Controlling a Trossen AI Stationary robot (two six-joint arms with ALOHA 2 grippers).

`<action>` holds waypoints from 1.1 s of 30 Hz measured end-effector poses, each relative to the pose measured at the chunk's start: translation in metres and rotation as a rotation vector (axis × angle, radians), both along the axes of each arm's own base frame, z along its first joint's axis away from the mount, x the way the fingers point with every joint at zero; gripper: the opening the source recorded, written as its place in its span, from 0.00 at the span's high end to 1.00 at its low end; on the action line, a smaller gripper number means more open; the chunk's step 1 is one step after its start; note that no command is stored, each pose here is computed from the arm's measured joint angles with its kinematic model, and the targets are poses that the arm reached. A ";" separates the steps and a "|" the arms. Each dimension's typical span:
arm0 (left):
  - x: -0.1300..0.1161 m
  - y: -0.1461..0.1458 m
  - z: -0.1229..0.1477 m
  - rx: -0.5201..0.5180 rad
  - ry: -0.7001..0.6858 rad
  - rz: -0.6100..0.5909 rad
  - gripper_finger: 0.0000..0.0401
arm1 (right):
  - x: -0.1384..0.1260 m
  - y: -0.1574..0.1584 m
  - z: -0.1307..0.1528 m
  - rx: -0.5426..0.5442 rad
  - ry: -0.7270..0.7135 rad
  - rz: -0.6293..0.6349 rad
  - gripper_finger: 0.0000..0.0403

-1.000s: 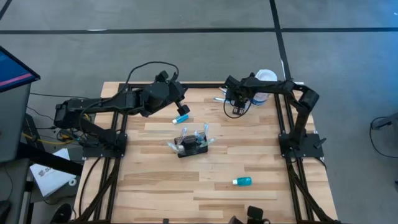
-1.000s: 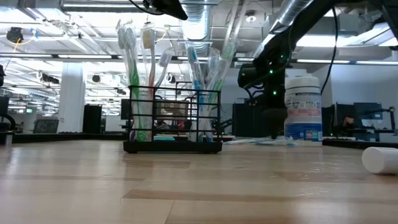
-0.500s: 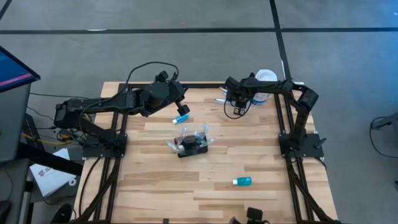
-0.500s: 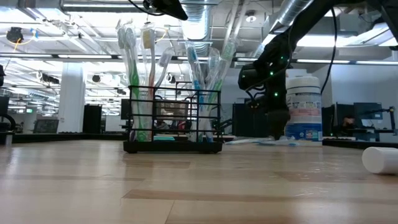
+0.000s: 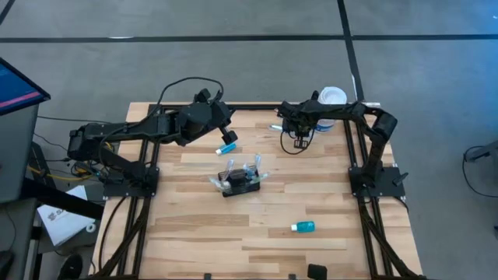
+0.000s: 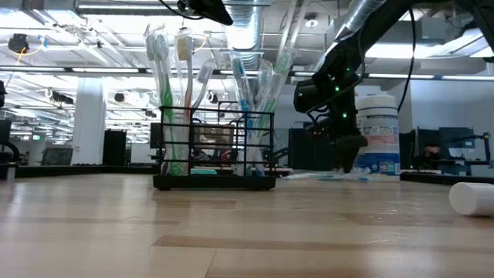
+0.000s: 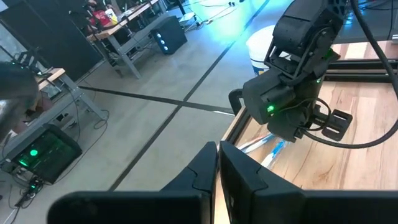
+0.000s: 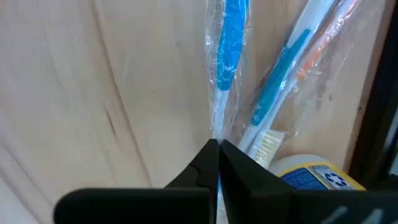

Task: Pick & Place toothbrushing station
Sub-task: Put the blue toothbrush into the wire organizer

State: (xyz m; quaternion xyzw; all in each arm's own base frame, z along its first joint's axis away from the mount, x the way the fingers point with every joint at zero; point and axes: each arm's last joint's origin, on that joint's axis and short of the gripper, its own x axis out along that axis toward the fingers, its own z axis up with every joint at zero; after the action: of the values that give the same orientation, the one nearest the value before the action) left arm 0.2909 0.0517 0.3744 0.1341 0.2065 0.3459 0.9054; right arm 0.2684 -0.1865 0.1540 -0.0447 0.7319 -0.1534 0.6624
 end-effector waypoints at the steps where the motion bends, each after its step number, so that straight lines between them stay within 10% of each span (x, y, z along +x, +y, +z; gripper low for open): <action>1: 0.000 0.000 0.000 0.000 0.000 0.000 0.97 | 0.001 0.001 0.000 -0.008 0.007 0.005 1.00; 33: 0.000 0.000 0.000 0.001 -0.002 0.001 0.97 | 0.003 0.099 0.106 -0.605 -0.008 0.213 1.00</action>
State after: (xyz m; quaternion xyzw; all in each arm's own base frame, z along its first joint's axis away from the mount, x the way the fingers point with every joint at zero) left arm 0.2911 0.0518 0.3746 0.1339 0.2056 0.3466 0.9054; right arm 0.2719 -0.0878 0.2599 -0.3154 0.6418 -0.2942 0.6341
